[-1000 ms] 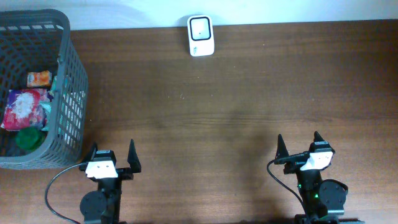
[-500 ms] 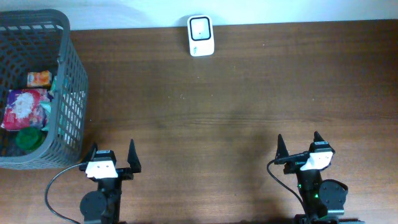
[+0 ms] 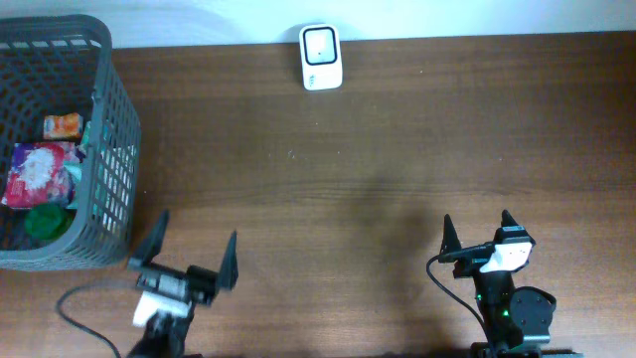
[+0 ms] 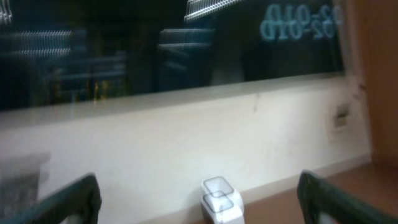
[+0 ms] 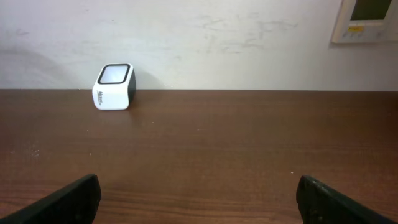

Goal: Scan the item barcode
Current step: 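Reach the left gripper into the basket and grasp the red-purple tissue pack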

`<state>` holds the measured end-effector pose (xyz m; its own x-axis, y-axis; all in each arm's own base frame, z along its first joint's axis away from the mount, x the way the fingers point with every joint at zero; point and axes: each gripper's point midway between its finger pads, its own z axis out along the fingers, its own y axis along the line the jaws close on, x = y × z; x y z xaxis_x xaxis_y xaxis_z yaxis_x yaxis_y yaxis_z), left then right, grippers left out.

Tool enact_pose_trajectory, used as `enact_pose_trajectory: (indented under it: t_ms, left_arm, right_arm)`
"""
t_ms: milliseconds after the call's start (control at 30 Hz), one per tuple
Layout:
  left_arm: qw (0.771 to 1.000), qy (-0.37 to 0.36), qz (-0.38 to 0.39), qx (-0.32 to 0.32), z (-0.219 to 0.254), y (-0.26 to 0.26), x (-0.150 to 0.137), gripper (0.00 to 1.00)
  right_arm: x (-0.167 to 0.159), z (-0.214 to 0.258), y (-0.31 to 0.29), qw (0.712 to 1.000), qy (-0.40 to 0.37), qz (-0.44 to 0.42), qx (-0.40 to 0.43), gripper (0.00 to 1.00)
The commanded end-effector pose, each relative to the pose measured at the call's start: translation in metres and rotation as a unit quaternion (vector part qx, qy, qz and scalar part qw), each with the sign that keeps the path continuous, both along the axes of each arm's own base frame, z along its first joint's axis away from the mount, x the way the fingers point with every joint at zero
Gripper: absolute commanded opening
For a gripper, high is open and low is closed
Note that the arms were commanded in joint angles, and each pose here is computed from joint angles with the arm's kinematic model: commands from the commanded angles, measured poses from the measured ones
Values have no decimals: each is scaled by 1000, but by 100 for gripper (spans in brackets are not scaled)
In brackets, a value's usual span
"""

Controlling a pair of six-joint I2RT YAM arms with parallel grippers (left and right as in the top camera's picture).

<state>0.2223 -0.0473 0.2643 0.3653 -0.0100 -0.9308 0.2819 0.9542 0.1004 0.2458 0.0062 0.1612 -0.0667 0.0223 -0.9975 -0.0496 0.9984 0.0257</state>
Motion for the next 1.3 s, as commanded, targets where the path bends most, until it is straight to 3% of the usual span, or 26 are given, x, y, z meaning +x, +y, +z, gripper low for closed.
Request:
enact_pose_trajectory:
  t_ms: [0, 133, 233, 367, 433, 567, 633, 700, 733, 900, 1133, 1233, 1267]
  left_arm:
    - [981, -182, -62, 35, 73, -24, -56, 99]
    - [974, -227, -21, 15, 122, -10, -73, 99]
    - [971, -232, 47, 23, 156, 7, -67, 99]
    - [961, -258, 80, 67, 201, 9, -52, 99]
    - [961, -241, 112, 83, 214, 17, -28, 99]
    - [965, -182, 181, 50, 243, 51, 39, 99]
    - [968, -97, 225, 49, 252, 80, 88, 99]
    - [962, 39, 266, 47, 249, 122, 139, 99]
    - [948, 143, 282, 40, 238, 153, 167, 99]
    - [883, 336, 327, 11, 202, 239, 192, 99]
    - [792, 493, 359, -32, 99, 308, 183, 99]
    - [722, 573, 387, 24, 48, 334, 169, 99]
    - [711, 586, 389, 24, 37, 338, 169, 99]
  right_arm:
    - [0, -4, 1, 1000, 3, 2, 2, 99]
    - [0, -4, 1, 1000, 3, 2, 2, 99]
    - [0, -4, 1, 1000, 3, 2, 2, 99]
    - [0, -4, 1, 1000, 3, 2, 2, 99]
    - [0, -4, 1, 1000, 3, 2, 2, 99]
    - [0, -4, 1, 1000, 3, 2, 2, 99]
    - [0, -4, 1, 1000, 3, 2, 2, 99]
    - [0, -4, 1, 1000, 3, 2, 2, 99]
    - [0, -4, 1, 1000, 3, 2, 2, 99]
    - [0, -4, 1, 1000, 3, 2, 2, 98]
    - [0, -4, 1, 1000, 3, 2, 2, 99]
    - [0, -4, 1, 1000, 3, 2, 2, 99]
    - [0, -4, 1, 1000, 3, 2, 2, 99]
